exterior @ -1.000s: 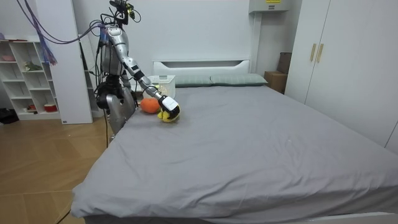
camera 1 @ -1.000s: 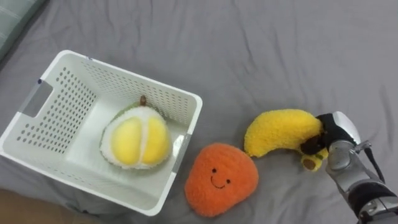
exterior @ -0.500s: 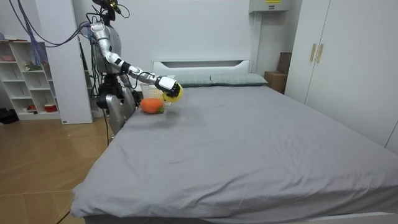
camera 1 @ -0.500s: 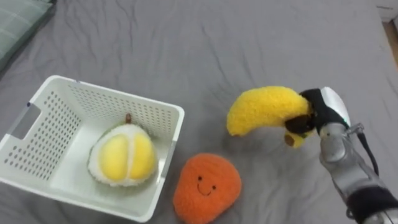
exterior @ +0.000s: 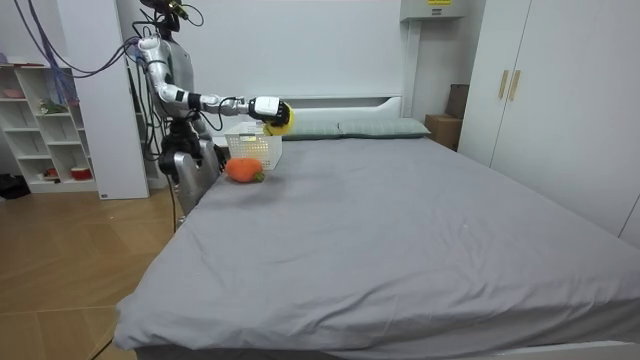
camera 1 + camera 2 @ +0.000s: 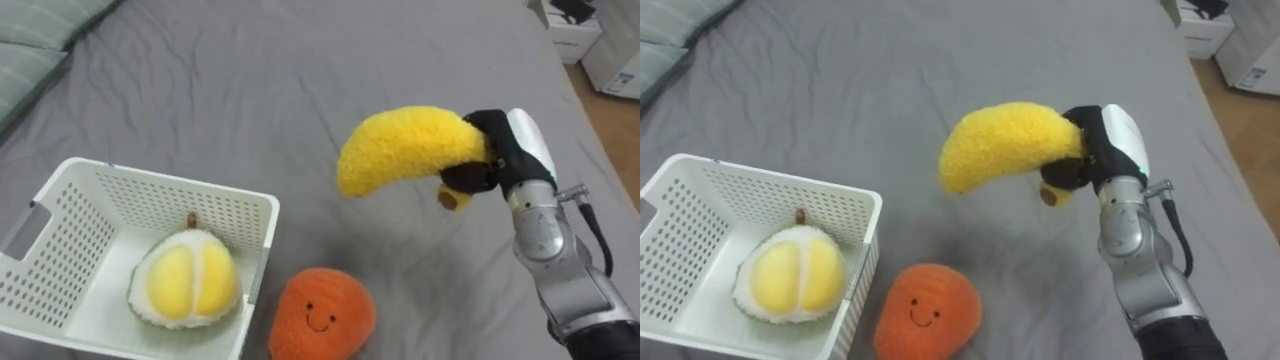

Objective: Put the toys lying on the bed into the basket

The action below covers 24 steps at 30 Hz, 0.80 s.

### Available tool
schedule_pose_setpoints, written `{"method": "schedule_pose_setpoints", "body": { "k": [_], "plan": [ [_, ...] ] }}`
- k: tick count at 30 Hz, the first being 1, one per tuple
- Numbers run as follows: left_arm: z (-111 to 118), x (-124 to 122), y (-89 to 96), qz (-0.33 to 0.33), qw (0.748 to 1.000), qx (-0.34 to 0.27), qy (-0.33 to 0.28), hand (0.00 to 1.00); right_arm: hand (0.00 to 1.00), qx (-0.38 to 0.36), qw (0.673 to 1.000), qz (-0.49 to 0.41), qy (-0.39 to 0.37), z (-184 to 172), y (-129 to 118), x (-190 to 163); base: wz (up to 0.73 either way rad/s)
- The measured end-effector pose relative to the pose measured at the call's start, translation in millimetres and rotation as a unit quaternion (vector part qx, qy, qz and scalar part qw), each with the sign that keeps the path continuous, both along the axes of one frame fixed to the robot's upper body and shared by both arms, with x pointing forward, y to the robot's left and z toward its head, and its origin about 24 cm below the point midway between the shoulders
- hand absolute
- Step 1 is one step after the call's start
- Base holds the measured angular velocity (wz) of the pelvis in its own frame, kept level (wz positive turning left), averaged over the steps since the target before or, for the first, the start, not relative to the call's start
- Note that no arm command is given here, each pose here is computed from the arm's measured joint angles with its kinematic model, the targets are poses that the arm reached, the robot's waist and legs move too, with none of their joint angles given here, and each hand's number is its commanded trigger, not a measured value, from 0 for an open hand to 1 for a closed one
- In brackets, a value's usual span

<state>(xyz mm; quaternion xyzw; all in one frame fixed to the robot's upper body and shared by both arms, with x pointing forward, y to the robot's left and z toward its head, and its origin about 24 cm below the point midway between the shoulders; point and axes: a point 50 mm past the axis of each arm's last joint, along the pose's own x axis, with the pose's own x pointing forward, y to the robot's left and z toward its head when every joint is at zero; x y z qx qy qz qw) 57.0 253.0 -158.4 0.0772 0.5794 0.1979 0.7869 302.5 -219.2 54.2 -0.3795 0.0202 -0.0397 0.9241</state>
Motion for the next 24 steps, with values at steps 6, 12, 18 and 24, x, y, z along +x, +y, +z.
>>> {"method": "schedule_pose_setpoints", "body": {
  "k": [6, 12, 18, 24],
  "plan": [
    [-0.7, -3.6, -1.0, 0.002, 1.000, -0.001, 0.004, 0.00, 1.00, 0.006, 1.000, 0.018, -0.021, 10.7, 8.7, 1.1, 0.02],
    [-0.9, -3.2, -2.4, 0.000, 1.000, -0.002, 0.003, 0.00, 1.00, 0.013, 0.998, 0.055, -0.042, 28.6, 21.6, 1.2, 0.01],
    [-0.8, -2.9, -2.4, -0.012, 1.000, 0.002, 0.006, 0.00, 1.00, 0.029, 0.995, 0.087, -0.049, 35.1, 37.6, 0.5, 0.00],
    [-0.9, 4.0, -9.4, -0.031, 1.000, 0.001, 0.003, 0.00, 1.00, 0.010, 0.991, 0.126, -0.036, 41.2, 58.6, -2.5, -0.01]
  ]
}}
